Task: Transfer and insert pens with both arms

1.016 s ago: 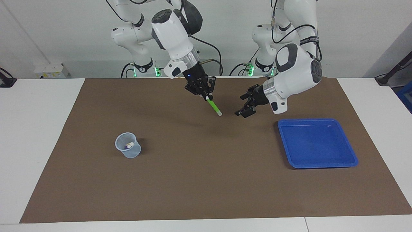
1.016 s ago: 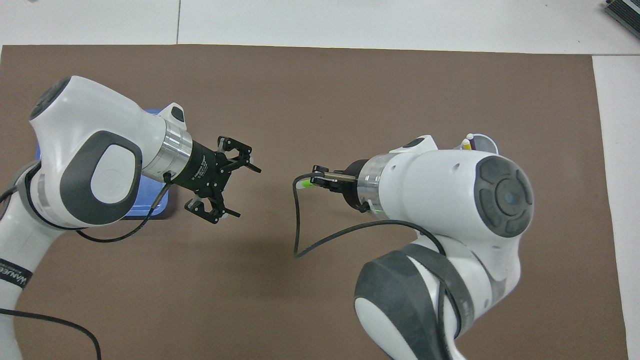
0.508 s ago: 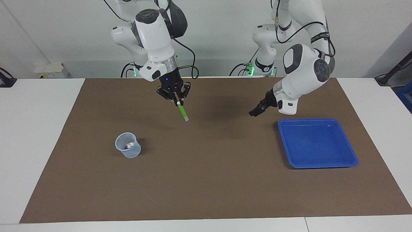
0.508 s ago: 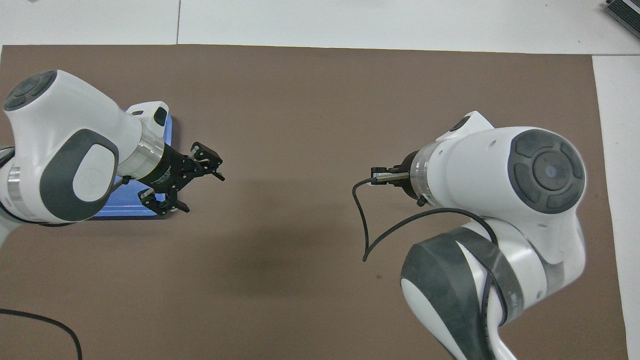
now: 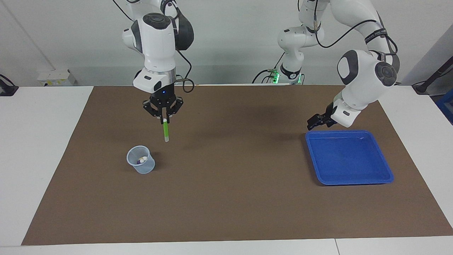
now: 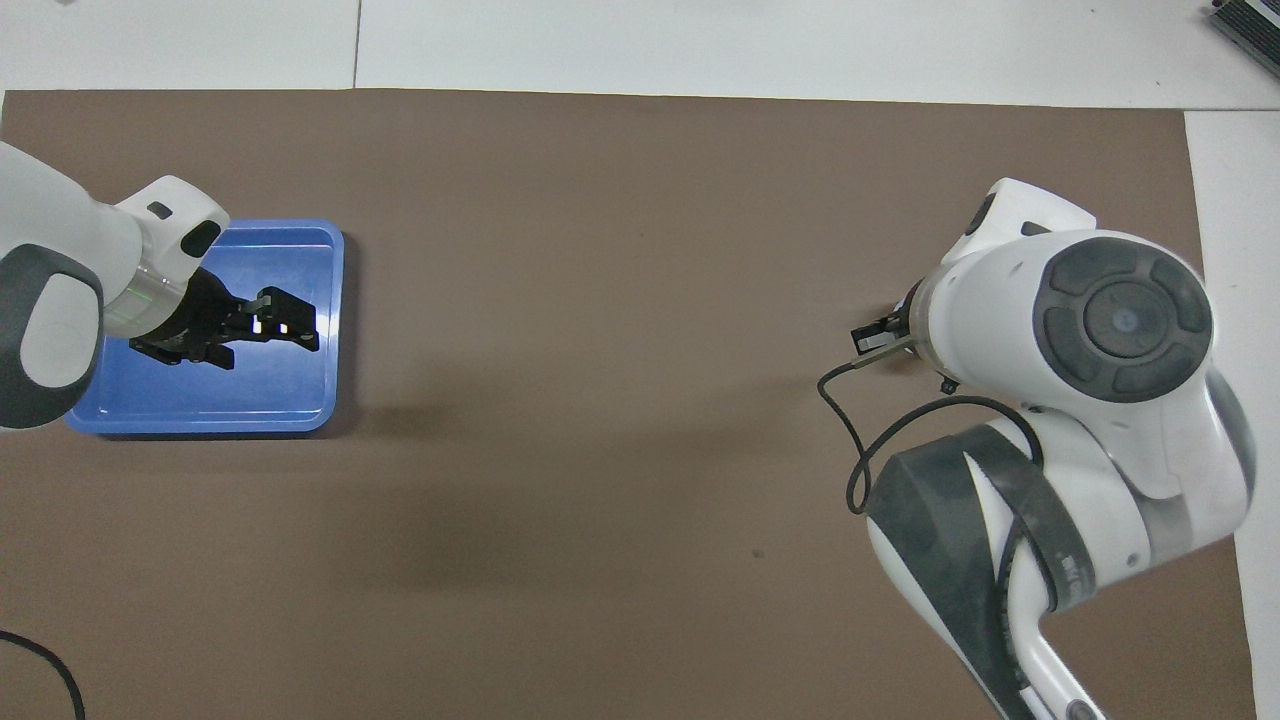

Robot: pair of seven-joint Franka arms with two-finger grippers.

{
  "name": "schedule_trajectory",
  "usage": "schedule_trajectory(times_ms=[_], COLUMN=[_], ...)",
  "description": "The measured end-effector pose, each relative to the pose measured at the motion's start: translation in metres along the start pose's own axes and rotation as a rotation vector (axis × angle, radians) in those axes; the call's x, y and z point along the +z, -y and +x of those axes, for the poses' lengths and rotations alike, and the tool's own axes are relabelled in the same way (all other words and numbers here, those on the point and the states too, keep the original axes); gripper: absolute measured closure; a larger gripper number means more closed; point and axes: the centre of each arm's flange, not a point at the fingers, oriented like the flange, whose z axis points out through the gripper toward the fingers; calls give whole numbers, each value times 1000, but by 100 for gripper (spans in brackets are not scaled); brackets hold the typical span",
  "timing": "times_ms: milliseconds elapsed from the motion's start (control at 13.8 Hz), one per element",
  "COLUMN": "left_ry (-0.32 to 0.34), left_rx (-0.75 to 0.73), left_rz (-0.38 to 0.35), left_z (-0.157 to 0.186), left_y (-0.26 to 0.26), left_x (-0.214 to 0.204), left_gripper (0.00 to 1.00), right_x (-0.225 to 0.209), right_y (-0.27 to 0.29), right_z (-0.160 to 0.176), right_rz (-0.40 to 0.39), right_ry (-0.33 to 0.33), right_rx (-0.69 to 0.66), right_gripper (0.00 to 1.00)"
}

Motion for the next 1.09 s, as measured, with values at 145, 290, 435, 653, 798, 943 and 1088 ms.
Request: schedule_trajectory(times_ms=[145, 290, 435, 653, 798, 943, 1088], left_ry=[-12, -14, -20, -40, -45, -44, -34], left_rx=[21, 27, 17, -36, -56, -57, -54], left_rz=[-1, 0, 1, -5, -8, -8, -7], left_z=[2, 2, 3, 8, 10, 10, 8], left_y=[4, 2, 8, 40, 56, 58, 56], left_x=[-2, -1, -3, -9, -11, -11, -11], left_gripper=[0, 0, 0, 0, 0, 0, 0], right_x=[4, 8, 12, 22, 30, 38, 44], right_y=[-18, -37, -56, -80, -89, -90, -88], right_z=[-1, -3, -6, -11, -12, -15, -16], right_rz=[-22, -27, -31, -36, -39, -37, -35], right_ry=[6, 15, 25, 24, 1, -2, -13], right_rx=[-35, -61, -78, -77, -71, -69, -73], right_gripper=[81, 81, 81, 81, 81, 81, 81])
